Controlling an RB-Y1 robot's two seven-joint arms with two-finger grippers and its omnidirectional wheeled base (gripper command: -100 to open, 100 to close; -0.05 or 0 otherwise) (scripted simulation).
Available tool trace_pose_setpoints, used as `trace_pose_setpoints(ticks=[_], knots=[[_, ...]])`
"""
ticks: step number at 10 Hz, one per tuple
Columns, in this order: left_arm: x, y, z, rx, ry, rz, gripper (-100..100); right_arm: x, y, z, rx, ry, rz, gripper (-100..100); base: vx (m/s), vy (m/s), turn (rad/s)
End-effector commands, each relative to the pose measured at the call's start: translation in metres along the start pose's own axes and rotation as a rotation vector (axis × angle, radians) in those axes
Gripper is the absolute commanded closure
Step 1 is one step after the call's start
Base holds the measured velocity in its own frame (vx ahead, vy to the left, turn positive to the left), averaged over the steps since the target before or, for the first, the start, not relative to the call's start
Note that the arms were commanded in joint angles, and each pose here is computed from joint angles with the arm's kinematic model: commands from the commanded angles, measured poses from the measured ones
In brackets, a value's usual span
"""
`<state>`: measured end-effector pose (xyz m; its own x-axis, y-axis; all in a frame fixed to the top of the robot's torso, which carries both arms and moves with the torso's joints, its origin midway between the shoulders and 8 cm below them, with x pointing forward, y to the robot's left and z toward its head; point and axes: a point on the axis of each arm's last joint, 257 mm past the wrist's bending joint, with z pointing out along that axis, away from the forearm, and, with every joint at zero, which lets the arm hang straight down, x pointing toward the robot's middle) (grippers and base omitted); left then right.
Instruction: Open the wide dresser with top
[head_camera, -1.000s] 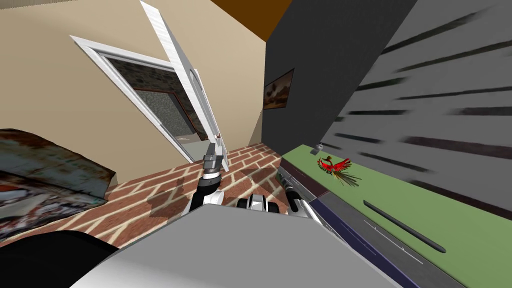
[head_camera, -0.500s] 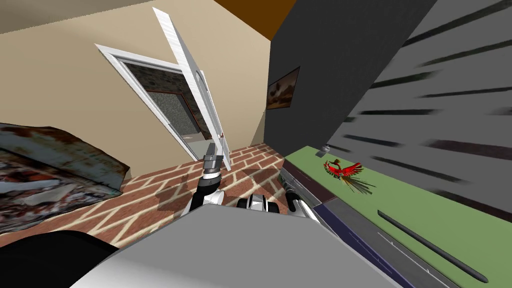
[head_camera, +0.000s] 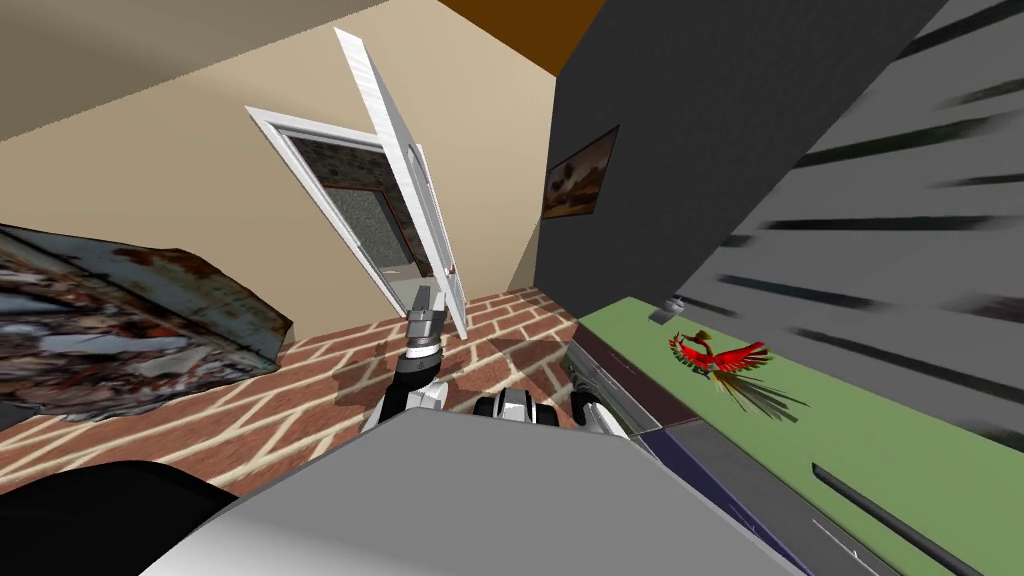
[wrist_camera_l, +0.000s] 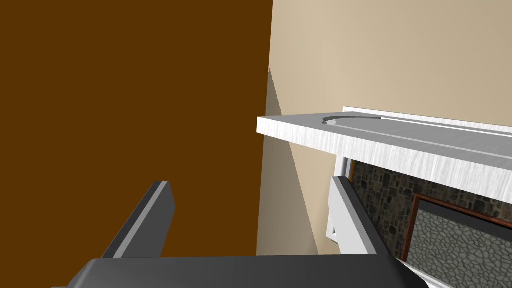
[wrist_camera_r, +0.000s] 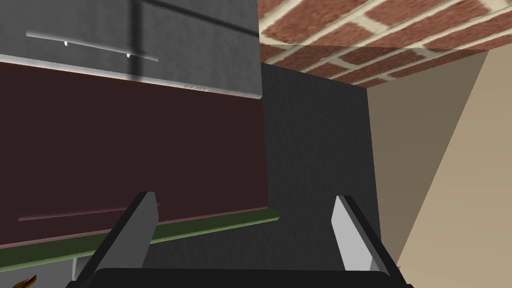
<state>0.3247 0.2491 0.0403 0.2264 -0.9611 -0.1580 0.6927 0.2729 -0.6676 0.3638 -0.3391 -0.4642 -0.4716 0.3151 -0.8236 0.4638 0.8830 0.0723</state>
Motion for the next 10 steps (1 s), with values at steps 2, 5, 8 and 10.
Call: trace_pose_setpoints(ticks=[2,5,8,10], knots=[[0.000,0.000,0.000,0.000,0.000,0.000,0,0.022,-0.034,0.003,0.111,0.028,-0.098,-100,0.031,-0.004,0.134],[0.000,0.000,0.000,0.000,0.000,0.000,0,0.035,-0.068,0.004,0.223,0.043,-0.226,-100,0.047,-0.013,0.114],[0.000,0.000,0.000,0.000,0.000,0.000,0,0.049,-0.103,-0.002,0.331,0.071,-0.311,-100,0.048,-0.021,0.089],[0.000,0.000,0.000,0.000,0.000,0.000,0,0.054,-0.121,-0.006,0.392,0.080,-0.378,-100,0.024,-0.010,0.038]])
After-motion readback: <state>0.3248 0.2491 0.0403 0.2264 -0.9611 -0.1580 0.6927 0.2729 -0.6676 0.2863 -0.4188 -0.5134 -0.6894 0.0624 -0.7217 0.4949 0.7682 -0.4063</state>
